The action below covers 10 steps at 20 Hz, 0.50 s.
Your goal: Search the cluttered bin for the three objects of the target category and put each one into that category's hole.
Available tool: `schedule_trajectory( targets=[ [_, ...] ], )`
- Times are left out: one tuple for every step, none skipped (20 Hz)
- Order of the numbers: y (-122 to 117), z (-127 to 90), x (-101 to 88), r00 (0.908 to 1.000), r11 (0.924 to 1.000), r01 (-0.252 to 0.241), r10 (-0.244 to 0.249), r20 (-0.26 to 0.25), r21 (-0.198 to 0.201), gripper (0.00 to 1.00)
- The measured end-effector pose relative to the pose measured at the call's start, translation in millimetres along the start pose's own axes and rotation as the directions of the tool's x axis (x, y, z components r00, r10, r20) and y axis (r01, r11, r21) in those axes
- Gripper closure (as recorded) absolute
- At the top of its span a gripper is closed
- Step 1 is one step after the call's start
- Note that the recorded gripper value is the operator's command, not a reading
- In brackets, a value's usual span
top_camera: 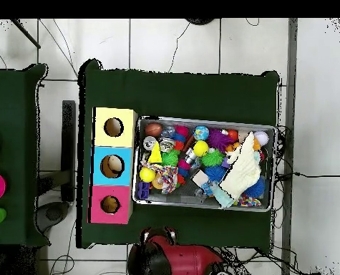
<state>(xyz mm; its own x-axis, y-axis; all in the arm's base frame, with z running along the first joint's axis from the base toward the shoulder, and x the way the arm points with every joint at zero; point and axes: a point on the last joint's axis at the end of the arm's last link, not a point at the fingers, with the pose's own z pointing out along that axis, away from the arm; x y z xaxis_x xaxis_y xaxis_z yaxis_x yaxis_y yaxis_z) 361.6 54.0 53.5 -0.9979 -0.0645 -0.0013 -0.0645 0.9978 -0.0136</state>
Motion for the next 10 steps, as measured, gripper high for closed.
schedule_trajectory(
  targets=[
    [0,-1,-3.3,1.0,1.0,-0.008,0.008,0.005,0.002,0.0],
    [1,-1,-5.6,0.9999,0.9999,-0.014,0.014,0.009,0.004,0.0],
    [1,-2,-7.9,0.9997,0.9998,-0.02,0.02,0.012,0.005,0.0],
    [1,-2,-9.1,0.9996,0.9997,-0.024,0.024,0.014,0.005,0.0],
    [1,-2,-11.3,0.9994,0.9995,-0.031,0.031,0.015,0.006,0.0],
    [1,-2,-12.8,0.9992,0.9994,-0.035,0.035,0.017,0.006,0.0],
    [1,-1,-15.0,0.999,0.9991,-0.042,0.041,0.019,0.008,0.0],
    [1,-1,-15.8,0.9989,0.999,-0.044,0.043,0.02,0.008,0.0],
    [2,0,-17.7,0.9986,0.9988,-0.049,0.048,0.02,0.01,0.0],
    [3,0,-18.5,0.9985,0.9987,-0.051,0.05,0.019,0.01,0.0]
  ],
)
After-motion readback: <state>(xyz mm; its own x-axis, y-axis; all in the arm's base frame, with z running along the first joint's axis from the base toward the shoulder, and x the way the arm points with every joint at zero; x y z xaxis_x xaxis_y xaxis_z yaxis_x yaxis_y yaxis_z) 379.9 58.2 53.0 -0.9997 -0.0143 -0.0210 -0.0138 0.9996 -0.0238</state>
